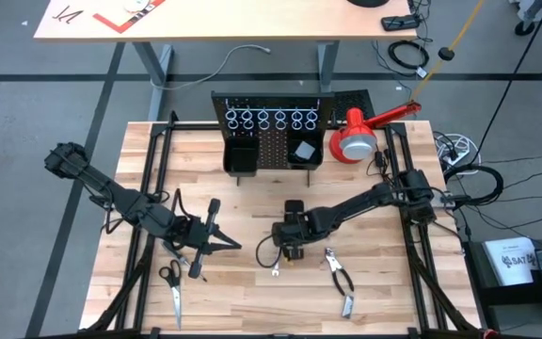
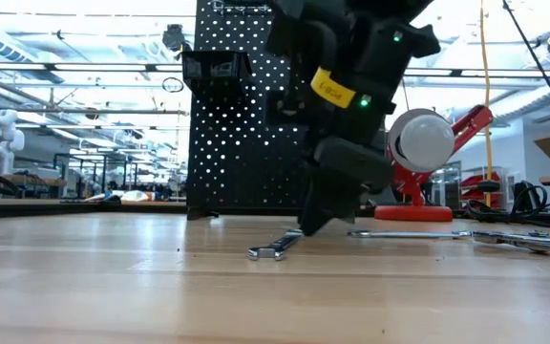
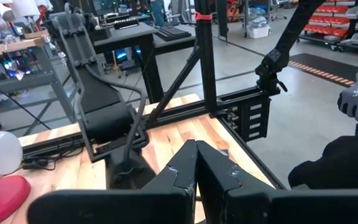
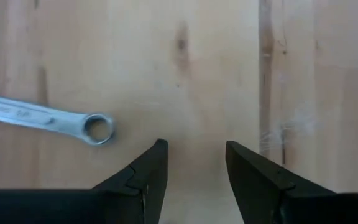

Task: Hang tools onto peg board
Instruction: Hang the bottom wrench on the pegboard

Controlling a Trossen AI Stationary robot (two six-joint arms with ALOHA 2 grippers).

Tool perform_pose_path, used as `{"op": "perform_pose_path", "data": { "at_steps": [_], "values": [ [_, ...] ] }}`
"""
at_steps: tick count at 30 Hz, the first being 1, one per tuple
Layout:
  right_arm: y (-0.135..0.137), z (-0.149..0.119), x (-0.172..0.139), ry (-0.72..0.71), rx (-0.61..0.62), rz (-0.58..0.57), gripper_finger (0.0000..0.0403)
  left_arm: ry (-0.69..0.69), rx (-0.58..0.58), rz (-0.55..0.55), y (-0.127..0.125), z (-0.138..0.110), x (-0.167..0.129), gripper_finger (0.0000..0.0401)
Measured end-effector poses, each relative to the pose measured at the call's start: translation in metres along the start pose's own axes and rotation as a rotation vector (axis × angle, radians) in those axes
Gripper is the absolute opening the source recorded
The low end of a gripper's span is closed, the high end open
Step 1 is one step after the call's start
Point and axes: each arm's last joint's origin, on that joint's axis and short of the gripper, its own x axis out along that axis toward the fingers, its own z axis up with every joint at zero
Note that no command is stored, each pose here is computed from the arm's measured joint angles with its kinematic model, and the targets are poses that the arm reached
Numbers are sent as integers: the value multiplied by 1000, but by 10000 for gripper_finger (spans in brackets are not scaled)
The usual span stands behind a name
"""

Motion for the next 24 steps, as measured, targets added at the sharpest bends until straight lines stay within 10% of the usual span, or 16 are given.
{"op": "perform_pose_path", "data": {
  "at_steps": [24],
  "values": [
    [1,-20,-30,163,61,170,157,50,11,-6,-1,-5,0,13]
  ]
}}
